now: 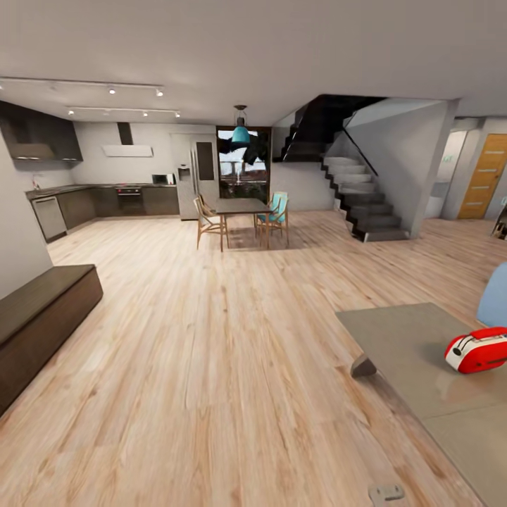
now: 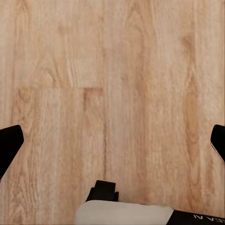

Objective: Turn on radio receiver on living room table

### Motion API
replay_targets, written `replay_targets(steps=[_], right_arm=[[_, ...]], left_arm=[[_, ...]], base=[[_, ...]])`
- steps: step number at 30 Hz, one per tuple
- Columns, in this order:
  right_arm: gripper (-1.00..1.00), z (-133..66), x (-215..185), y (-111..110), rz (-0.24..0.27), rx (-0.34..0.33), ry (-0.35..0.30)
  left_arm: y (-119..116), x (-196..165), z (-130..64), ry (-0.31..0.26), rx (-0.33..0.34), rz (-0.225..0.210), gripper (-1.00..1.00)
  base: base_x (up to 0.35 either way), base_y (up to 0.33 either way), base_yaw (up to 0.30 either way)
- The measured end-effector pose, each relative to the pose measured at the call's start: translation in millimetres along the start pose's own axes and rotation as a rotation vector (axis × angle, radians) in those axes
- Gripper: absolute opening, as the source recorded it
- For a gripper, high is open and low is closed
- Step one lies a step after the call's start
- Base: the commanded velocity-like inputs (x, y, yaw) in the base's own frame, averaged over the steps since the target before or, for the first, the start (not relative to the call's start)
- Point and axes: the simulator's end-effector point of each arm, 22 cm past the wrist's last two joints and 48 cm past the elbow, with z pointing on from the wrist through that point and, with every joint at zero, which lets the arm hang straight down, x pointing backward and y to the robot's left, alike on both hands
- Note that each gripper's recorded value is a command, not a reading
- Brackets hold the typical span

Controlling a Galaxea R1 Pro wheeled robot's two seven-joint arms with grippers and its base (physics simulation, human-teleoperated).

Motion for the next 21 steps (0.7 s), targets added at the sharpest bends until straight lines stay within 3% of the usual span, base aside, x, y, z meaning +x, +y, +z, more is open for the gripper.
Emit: replay_targets(steps=[21], right_arm=[[1.00,0.1,-0.5,0.0,0.000,0.000,-0.001]], left_arm=[[0.5,0.0,0.0,0.000,-0.003,0.000,1.00]], base=[[0.325,-0.133,0.000]])
